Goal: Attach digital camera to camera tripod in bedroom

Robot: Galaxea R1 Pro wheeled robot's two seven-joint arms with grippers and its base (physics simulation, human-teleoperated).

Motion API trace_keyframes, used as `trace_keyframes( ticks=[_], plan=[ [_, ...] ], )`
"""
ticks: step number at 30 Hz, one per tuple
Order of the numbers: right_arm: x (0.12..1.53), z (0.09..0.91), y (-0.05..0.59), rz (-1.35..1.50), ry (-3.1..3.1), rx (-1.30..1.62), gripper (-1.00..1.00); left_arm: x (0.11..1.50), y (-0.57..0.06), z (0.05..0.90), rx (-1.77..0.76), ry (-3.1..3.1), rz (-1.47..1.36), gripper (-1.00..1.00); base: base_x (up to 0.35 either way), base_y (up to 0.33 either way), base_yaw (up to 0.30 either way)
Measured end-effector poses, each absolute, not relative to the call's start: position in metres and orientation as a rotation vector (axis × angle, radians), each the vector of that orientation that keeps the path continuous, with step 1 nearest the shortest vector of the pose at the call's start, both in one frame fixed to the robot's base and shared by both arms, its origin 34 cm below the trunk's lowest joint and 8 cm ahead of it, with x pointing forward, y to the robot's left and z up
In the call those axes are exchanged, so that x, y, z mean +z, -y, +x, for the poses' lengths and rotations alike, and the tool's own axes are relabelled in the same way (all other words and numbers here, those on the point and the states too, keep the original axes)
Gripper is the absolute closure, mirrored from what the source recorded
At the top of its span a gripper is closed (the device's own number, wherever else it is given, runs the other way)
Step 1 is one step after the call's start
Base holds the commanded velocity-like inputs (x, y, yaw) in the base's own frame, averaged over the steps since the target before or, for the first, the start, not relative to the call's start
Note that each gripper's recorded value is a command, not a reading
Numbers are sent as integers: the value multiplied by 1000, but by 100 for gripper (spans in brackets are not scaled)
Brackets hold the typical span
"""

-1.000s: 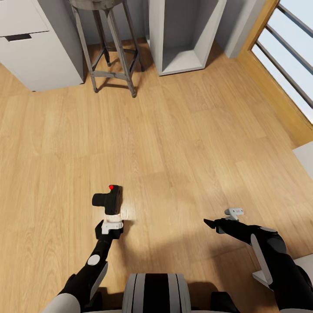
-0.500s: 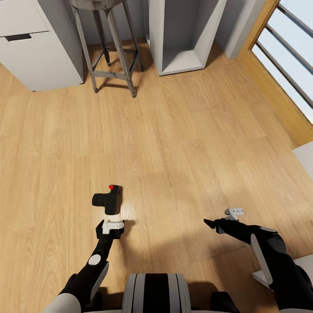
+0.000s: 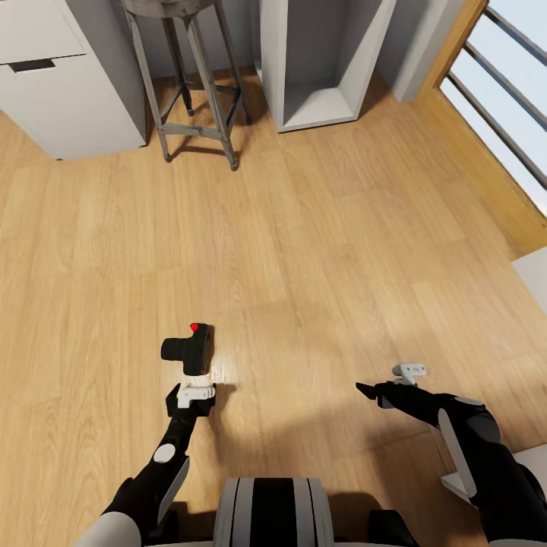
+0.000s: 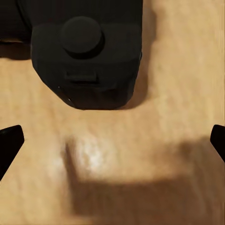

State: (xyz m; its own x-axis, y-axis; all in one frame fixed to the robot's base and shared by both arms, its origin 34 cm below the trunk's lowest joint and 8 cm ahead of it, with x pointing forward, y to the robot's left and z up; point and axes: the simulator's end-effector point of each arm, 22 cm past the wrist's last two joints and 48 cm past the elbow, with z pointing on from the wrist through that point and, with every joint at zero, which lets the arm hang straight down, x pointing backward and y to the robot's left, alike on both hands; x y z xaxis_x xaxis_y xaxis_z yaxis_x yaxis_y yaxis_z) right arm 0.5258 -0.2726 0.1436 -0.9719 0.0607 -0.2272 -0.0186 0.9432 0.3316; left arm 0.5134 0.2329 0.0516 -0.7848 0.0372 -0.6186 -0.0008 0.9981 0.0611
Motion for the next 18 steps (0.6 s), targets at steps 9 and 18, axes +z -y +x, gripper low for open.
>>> trace_keyframes(
  ticks=[9,18],
  plan=[
    [144,526,273,32,-2863,492,-100,51,-235,513,82,-2474,17,-100,0,0,0],
    [144,526,273,31,-2863,492,-100,51,-236,511,83,-2479,18,-100,65,0,0]
  ],
)
